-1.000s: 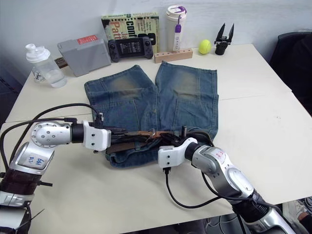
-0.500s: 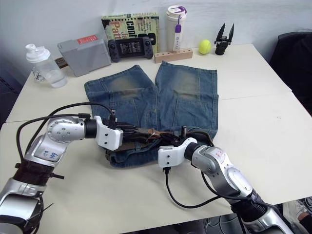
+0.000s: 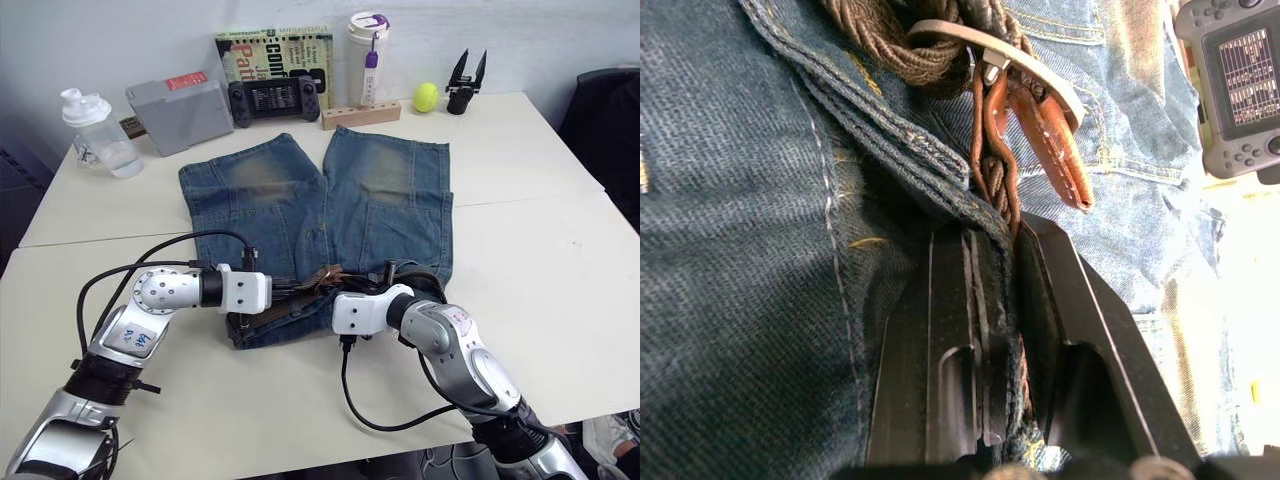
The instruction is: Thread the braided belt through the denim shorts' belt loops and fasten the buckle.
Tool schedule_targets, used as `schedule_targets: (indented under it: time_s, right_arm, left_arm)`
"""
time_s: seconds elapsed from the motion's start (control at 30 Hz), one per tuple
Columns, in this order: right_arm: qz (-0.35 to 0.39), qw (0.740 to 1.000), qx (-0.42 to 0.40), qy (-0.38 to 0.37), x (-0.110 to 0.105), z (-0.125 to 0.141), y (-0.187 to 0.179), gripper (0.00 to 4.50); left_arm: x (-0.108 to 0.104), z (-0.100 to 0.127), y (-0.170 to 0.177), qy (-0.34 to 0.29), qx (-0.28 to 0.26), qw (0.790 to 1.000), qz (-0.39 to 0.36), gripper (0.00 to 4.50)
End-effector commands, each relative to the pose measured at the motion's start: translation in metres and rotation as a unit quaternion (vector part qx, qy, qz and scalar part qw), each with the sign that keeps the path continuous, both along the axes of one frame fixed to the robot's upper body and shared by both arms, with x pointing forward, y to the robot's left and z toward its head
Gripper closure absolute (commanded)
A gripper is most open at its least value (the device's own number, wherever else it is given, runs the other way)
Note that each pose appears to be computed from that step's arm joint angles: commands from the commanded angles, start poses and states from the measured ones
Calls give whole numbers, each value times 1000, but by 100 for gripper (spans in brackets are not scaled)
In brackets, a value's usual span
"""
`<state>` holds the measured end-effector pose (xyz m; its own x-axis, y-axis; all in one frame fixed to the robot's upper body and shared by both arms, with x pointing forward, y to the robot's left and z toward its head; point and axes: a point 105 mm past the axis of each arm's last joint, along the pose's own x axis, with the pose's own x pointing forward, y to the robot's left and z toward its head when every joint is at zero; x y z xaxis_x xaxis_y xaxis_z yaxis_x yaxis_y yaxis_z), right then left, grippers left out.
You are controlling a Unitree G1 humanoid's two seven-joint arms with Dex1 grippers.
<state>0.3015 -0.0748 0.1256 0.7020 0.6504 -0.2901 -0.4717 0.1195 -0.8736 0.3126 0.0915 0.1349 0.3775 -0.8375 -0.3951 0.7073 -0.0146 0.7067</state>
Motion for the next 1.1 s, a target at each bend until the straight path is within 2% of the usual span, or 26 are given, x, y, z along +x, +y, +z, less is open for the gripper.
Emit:
schedule_targets:
  time_s: [0.03,0.23,0.5,0.57,0.6,0.63,0.67,0.77,0.8,0.97,1.1]
  right_arm:
    - [47,998,12,-32,-9,16,18,447]
    - [88,996,-2,-12,-22,7,24,447]
    - [55,997,17,59,-22,1,10,447]
    - [42,996,32,72,-21,3,6,345]
    - [35,994,44,93,-23,4,2,317]
    - [30,991,58,117,-25,5,-2,266]
    - [29,987,75,139,-28,8,-5,234]
    - [34,976,123,176,-34,29,-14,108]
    - [37,974,132,181,-36,38,-18,82]
    - [49,953,182,236,-44,65,-34,82]
    - [32,963,169,205,-31,69,-37,82]
  left_arm:
    - [-9,5,-24,-14,-4,999,-53,450]
    - [2,14,-36,-37,-10,998,-55,450]
    - [4,11,-46,-28,-15,997,-64,450]
    - [3,7,-46,-22,-16,998,-65,450]
    - [2,4,-46,-18,-16,998,-64,450]
    - [2,3,-45,-15,-17,998,-62,450]
    - [2,2,-45,-12,-18,998,-61,450]
    - [2,0,-46,-9,-19,998,-59,450]
    - [2,0,-46,-9,-20,998,-59,450]
    - [2,-2,-47,-6,-22,998,-57,450]
    - [3,-2,-48,-7,-23,998,-59,450]
